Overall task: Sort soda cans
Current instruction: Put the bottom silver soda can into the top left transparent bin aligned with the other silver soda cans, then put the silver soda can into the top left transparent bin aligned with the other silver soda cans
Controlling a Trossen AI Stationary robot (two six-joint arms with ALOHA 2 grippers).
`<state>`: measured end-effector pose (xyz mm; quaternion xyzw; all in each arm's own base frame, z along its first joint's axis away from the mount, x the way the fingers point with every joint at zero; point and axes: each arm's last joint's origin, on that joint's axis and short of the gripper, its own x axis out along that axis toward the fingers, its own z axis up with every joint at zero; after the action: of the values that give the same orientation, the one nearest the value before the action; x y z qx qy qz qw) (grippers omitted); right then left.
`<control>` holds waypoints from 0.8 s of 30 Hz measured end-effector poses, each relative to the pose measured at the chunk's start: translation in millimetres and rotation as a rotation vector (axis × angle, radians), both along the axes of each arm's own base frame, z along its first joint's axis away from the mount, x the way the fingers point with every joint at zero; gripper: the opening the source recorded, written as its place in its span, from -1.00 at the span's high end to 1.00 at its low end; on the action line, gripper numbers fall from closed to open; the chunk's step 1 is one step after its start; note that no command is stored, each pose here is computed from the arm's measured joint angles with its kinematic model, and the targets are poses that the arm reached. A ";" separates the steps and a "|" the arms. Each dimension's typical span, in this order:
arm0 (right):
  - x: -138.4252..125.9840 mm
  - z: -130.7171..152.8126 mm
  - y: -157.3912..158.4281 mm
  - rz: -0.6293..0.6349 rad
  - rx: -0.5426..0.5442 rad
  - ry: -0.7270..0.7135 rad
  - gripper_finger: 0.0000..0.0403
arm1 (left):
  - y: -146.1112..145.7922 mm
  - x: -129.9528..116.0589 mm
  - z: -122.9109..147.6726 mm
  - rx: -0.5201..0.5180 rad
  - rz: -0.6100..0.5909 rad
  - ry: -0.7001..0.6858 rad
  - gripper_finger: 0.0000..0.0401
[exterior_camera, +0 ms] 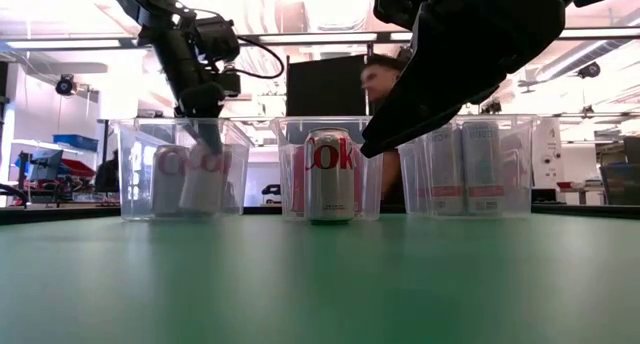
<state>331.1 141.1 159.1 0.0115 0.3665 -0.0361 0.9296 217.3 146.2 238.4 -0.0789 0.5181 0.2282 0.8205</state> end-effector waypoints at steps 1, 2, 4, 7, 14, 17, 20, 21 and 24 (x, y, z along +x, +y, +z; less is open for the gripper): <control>0.0 0.0 0.0 0.000 0.000 0.000 -0.81 | 0.0 0.0 0.0 0.000 0.000 0.000 -0.61; 0.0 0.0 0.0 0.000 0.000 0.000 -0.81 | 0.0 0.0 0.0 -0.001 0.000 -0.001 -0.61; 0.0 0.0 0.0 0.000 0.000 0.000 -0.81 | 0.0 0.1 -0.1 -0.001 0.000 -0.001 -0.61; 0.0 0.0 0.0 0.000 0.000 0.000 -0.81 | 0.2 0.4 0.2 0.000 0.000 -0.004 -0.62; 0.0 0.0 0.0 0.002 -0.002 0.000 -0.81 | 2.4 5.5 30.5 0.015 -0.006 -0.026 -0.62; -2.9 2.7 -1.3 -0.021 -0.004 0.016 -0.81 | 0.5 8.6 55.3 -0.033 -0.004 -0.087 -0.62; -14.1 17.0 -2.2 -0.099 -0.103 0.016 -0.81 | -7.4 12.1 77.7 -0.106 -0.031 -0.190 -0.62; -18.3 22.5 -3.2 -0.129 -0.142 0.007 -0.81 | -13.1 13.5 83.3 -0.122 -0.060 -0.221 -0.61; -31.5 27.8 -9.0 -0.183 -0.195 0.017 -0.81 | -38.3 19.4 97.0 -0.120 -0.169 -0.311 -0.60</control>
<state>299.7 132.1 186.9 -0.0460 0.3664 -0.1565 0.9160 236.7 107.9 335.3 -0.1182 0.4023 0.1122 0.9009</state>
